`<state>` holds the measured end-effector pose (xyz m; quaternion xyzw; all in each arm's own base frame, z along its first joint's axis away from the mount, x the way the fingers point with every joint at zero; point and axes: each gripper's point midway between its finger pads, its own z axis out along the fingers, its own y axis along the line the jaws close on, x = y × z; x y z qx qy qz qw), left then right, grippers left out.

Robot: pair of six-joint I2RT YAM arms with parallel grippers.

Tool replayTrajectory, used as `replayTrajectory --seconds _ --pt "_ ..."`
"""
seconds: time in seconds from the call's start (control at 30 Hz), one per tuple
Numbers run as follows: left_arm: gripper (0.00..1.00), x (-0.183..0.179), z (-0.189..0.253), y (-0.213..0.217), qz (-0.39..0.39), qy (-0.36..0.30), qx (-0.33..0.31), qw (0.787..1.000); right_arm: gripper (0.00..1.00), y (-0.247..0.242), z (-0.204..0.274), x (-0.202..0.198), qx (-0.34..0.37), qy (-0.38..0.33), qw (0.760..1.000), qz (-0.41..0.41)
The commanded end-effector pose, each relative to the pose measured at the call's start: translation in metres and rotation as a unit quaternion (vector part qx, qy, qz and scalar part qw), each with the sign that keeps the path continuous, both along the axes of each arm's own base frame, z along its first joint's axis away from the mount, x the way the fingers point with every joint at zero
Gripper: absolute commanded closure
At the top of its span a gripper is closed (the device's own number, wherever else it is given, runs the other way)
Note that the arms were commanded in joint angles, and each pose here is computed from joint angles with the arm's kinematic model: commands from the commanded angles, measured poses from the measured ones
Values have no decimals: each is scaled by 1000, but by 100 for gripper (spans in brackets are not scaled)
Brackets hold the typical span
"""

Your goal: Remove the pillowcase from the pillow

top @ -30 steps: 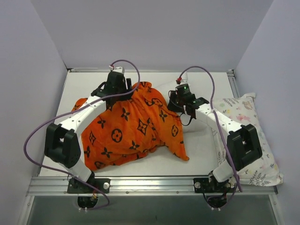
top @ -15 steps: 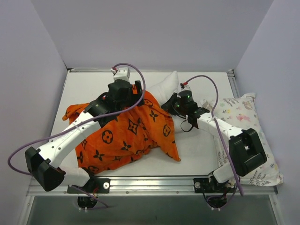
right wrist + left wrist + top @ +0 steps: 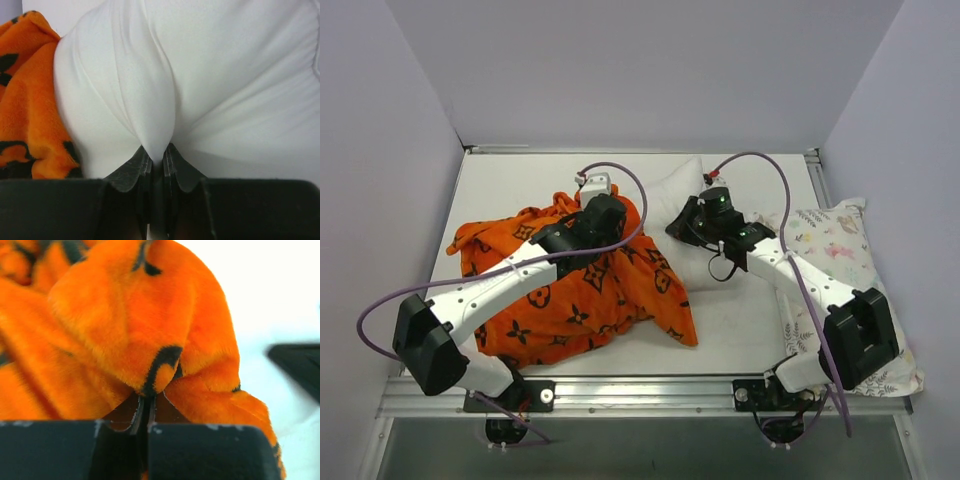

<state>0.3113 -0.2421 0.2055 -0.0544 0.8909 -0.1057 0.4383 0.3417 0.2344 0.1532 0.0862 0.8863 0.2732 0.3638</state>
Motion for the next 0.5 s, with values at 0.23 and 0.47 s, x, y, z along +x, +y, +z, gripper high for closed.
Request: replayTrajectory --seconds 0.23,0.47 --pt "100 17 4 176 178 11 55 982 100 -144 83 15 -75 -22 988 -132" --pt "100 6 8 274 311 16 29 950 100 -186 110 26 -71 -20 982 -172"
